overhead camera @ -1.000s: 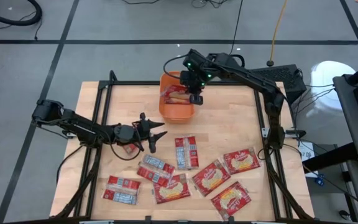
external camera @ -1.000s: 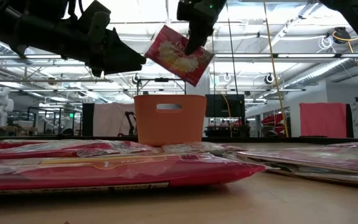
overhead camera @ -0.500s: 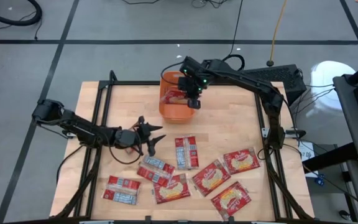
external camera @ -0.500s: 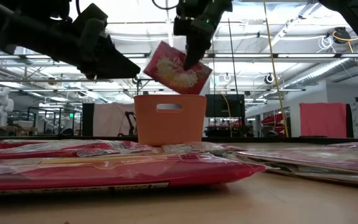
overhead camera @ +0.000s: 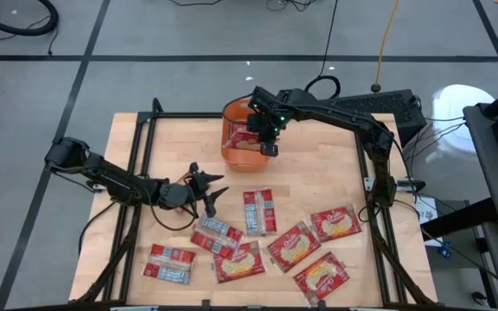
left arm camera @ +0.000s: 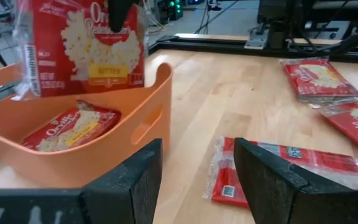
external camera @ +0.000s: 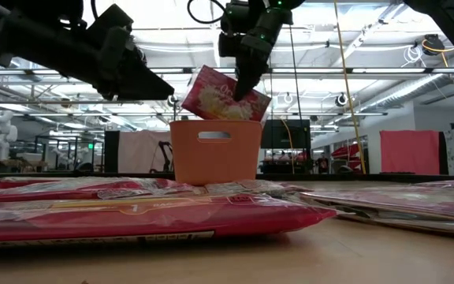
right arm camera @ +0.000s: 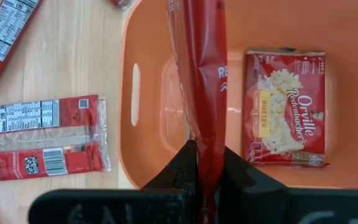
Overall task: Sort popcorn bags into baskets
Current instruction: Put the red popcorn bag into the orange bin
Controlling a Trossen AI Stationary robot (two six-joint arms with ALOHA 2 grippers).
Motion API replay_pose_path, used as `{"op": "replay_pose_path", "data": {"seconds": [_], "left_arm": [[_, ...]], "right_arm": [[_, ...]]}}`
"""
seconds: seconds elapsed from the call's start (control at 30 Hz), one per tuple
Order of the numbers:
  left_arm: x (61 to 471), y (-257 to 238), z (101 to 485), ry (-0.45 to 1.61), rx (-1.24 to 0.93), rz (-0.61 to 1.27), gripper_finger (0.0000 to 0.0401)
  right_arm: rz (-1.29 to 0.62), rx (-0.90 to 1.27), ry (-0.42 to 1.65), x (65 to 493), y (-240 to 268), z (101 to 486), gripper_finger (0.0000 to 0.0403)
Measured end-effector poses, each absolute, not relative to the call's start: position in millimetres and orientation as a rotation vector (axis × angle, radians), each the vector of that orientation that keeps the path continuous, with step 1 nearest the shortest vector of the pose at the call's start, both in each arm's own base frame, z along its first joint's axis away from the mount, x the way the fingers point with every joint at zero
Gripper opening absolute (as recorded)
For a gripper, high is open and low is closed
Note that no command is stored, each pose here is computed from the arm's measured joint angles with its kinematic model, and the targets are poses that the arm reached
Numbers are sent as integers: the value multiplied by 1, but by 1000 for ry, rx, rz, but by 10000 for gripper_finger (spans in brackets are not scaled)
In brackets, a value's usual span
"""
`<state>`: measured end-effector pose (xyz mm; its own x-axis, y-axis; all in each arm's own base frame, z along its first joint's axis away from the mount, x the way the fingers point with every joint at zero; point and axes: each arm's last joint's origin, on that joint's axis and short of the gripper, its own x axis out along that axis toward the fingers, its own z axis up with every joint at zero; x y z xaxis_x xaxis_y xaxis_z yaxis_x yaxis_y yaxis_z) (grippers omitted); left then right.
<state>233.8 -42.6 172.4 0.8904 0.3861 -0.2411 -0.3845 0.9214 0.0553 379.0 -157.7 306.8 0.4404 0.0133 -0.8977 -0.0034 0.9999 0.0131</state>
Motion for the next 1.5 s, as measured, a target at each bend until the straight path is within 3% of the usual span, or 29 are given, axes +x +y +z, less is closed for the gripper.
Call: {"op": "replay_pose_path", "data": {"seconds": [0.57, 1.3, 1.5], "left_arm": [[231, -24, 162, 344, 5, 550, 200], [232, 5, 160, 383, 8, 635, 200], [232, 8, 160, 384, 5, 651, 200]], "right_arm": [[-1, 6, 1046, 394, -145, 307, 18], [-30, 44, 1201, 400, -153, 272, 18], [-24, 38, 1200, 401, -152, 272, 38]]}}
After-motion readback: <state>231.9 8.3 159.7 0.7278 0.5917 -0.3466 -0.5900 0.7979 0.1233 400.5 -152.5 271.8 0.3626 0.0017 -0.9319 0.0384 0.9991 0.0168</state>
